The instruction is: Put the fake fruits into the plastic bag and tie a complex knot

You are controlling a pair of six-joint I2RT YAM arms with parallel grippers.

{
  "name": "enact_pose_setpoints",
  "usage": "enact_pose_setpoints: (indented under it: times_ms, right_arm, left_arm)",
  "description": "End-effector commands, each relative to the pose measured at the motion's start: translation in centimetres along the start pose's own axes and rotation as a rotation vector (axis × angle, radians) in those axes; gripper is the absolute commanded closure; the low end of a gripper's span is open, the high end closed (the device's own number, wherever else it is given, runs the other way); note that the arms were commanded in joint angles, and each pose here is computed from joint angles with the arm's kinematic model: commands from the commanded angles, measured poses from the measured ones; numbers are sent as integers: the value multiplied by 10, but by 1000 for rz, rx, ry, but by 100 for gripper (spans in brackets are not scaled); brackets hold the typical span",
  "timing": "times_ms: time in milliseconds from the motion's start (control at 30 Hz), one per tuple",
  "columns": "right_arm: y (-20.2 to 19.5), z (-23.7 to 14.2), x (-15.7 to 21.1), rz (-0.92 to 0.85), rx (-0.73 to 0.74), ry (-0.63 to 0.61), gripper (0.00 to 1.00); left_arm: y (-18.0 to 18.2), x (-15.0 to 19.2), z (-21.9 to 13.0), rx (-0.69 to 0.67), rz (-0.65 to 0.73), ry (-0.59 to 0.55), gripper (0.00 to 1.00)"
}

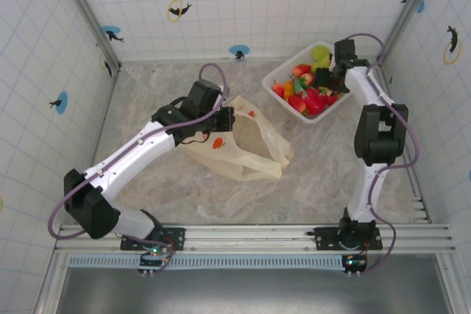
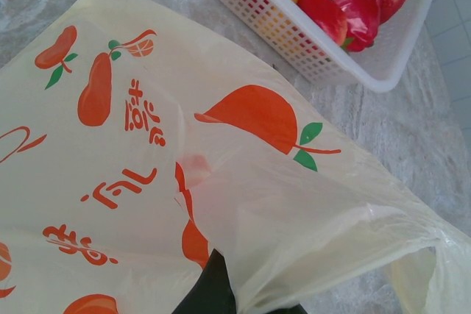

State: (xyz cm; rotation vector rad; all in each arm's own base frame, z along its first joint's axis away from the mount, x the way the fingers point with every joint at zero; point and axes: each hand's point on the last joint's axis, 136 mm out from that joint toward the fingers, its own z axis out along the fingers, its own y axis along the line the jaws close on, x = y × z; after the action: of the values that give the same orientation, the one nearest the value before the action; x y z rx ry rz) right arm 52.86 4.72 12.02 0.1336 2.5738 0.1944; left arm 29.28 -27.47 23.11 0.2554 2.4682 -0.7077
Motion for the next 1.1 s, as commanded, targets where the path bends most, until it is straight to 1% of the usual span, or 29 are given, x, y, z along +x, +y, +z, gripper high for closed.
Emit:
enact_pose_setpoints:
  times_ms: [0,100,233,367,500,633,867,1067]
  right_arm:
    - [44,-21,-13,-35,-141,-48,16]
    - [40,-29,-15,-46,-108,-58,15]
    - [15,-41,-16,-75,19,-61,15]
    - [-3,-47,-11,-89,61,-29,16]
    - [-9,-49,0,-163,76,31,20]
    - [-15,-48,6,-201,76,79,25]
    - [-8,-33,7,-228,43,103,27]
    - [-6,-24,12,-228,35,129,33]
  left_arm:
    - [0,-7,-5,-6,23,-12,100]
    - [0,-6,-5,-8,24,-12,100]
    - [0,-6,-6,-7,25,-13,100]
    - [1,-5,-5,-11,24,-11,100]
    - [3,-4,-4,-15,22,-9,100]
    - [3,-4,-5,-16,18,-8,100]
    - [3,-4,-5,-18,15,-6,100]
    - [5,-2,-6,-24,12,-5,100]
